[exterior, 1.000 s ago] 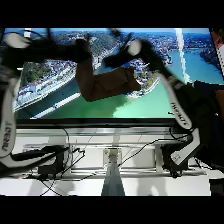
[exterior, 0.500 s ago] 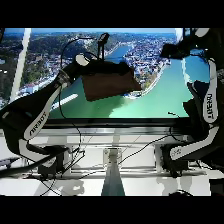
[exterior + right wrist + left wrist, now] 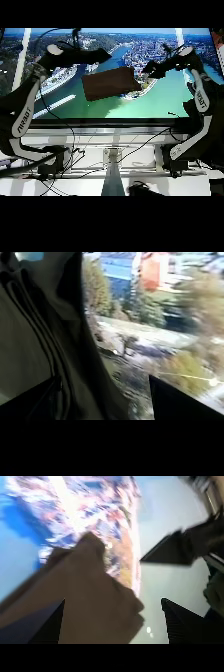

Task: Fold the clothes and pants, and hang the long-sleeved shirts on hangers.

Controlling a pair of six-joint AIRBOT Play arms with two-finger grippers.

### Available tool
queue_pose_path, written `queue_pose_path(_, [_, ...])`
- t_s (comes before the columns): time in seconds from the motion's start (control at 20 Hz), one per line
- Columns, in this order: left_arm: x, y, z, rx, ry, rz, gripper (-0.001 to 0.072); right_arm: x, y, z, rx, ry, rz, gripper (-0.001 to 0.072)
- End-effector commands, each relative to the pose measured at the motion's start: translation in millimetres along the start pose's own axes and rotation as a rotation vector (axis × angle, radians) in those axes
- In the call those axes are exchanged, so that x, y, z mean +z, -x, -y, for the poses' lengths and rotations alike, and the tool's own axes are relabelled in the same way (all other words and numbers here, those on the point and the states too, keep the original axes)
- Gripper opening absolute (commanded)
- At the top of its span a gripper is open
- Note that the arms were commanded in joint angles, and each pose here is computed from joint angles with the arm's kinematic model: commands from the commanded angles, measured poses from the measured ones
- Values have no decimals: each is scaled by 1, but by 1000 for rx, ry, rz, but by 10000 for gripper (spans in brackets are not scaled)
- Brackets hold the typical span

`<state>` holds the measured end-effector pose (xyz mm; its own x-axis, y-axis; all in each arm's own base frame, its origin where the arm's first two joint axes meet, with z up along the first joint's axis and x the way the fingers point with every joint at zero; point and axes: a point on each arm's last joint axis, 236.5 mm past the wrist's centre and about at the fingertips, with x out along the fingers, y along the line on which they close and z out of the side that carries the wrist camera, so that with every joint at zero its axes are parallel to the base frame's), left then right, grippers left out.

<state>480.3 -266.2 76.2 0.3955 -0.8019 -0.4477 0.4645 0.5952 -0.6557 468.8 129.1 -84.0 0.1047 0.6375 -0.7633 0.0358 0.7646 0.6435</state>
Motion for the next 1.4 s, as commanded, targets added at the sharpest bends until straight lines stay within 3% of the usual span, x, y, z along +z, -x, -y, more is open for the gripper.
queue_pose_path(0.0, [11, 41, -25, -2, 39, 5, 696, -6, -53, -34, 16, 52, 8, 631])
queue_pose_path(0.2, [9, 72, -43, -16, 81, -14, 685, -21, -89, -77, 13, 128, 7, 603])
queue_pose_path(0.25, [8, 79, -46, -23, 88, -21, 581, -26, -94, -84, 15, 145, -6, 505])
queue_pose_path(0.35, [4, 93, -49, -33, 95, -40, 384, -33, -99, -93, 12, 178, -19, 102])
queue_pose_path(0.4, [1, 101, -47, -43, 93, -57, 128, -32, -97, -99, 17, 196, -17, 11])
queue_pose_path(0.45, [-2, 111, -43, -59, 78, -73, 10, -29, -91, -104, 20, 213, -8, 11])
queue_pose_path(0.6, [-9, 143, -52, 34, -8, -109, 7, -3, -40, -122, -19, 299, 83, 11])
queue_pose_path(0.8, [-30, 214, -100, 477, -197, -267, 7, 35, 97, -135, -148, 316, 334, 11])
queue_pose_path(0.9, [-27, 241, -99, 594, -203, -262, 8, 34, 176, -129, -226, 271, 456, 11])
queue_pose_path(1.1, [-18, 251, -74, 603, -230, -209, 10, -13, 335, -77, -467, 67, 681, 11])
queue_pose_path(1.35, [-11, 238, -54, 516, -212, -161, 11, -157, 492, 0, -822, -374, 916, 11])
